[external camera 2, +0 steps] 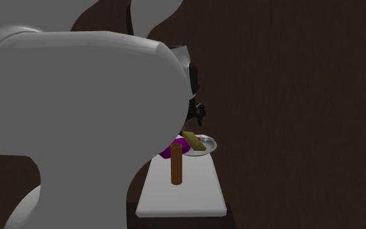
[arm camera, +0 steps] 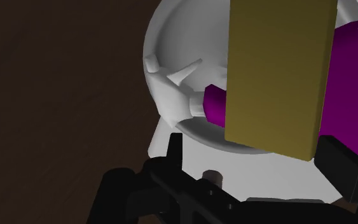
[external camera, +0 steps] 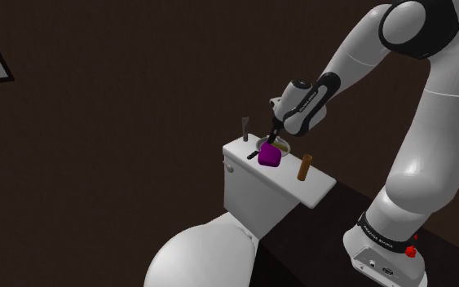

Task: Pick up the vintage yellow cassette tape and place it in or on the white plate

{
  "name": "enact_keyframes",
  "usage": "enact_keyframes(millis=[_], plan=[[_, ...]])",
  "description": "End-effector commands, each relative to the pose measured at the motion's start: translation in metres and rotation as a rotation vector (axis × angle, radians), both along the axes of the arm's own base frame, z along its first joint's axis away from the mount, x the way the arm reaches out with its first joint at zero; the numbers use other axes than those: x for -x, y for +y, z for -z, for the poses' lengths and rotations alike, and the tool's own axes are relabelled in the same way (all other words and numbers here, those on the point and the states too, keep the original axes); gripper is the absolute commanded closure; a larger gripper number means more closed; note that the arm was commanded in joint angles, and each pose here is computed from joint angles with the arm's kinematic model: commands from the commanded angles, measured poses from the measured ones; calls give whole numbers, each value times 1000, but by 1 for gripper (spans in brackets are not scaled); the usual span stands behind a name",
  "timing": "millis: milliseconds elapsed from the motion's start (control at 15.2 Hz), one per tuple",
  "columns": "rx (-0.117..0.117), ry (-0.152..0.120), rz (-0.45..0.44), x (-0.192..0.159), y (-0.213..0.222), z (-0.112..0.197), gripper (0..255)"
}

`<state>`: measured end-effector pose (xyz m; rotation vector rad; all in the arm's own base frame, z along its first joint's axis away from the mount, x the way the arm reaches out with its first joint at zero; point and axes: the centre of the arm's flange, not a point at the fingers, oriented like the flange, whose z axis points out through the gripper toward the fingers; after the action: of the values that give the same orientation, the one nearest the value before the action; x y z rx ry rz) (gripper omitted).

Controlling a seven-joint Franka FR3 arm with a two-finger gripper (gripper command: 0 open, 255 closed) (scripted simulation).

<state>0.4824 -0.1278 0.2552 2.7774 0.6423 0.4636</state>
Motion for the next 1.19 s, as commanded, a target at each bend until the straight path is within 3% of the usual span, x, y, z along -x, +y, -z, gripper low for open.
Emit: enact_keyframes(millis=[0,330,396,990,1056,1122], plan=[[0,0,0,-1,0,2,0],[0,0,0,-1,0,2,0],[0,0,0,-1,0,2,255],[0,0,0,-1,0,1,255],[0,0,0,-1,0,1,0],[-106,13,39,3,-24,-5,0]])
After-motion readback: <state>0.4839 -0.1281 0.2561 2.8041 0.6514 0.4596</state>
